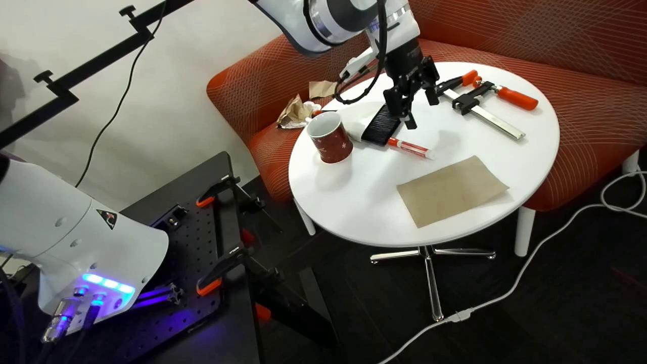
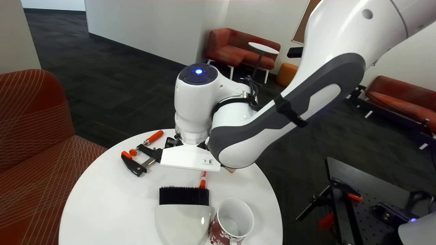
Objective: Pick up the pen from the mug cup and put it on the table.
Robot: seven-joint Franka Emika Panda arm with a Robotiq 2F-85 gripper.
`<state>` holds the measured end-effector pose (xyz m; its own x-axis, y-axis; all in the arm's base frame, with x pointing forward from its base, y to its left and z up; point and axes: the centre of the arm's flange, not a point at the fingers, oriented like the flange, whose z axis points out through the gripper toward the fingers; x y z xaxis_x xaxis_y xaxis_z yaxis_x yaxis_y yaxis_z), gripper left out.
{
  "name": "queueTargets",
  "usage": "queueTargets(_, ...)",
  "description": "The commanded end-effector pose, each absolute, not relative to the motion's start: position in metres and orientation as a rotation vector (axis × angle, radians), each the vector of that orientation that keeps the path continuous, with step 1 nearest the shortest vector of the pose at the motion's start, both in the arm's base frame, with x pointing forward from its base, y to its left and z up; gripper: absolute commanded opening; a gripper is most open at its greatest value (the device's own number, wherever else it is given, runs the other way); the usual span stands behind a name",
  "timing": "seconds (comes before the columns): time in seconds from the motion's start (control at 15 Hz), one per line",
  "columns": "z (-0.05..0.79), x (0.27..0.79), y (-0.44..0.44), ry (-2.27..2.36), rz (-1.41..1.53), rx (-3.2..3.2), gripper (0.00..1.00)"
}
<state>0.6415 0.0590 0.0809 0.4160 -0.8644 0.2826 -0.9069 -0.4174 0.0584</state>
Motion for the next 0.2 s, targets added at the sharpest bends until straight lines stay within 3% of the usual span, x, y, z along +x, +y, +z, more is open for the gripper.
queueTargets(0.0,0.0809,0.6415,0.059,-1.567,0.309,2.467,1.0)
queueTargets(0.13,0.0809,0.6415,0.059,-1.568,0.309,2.467,1.0)
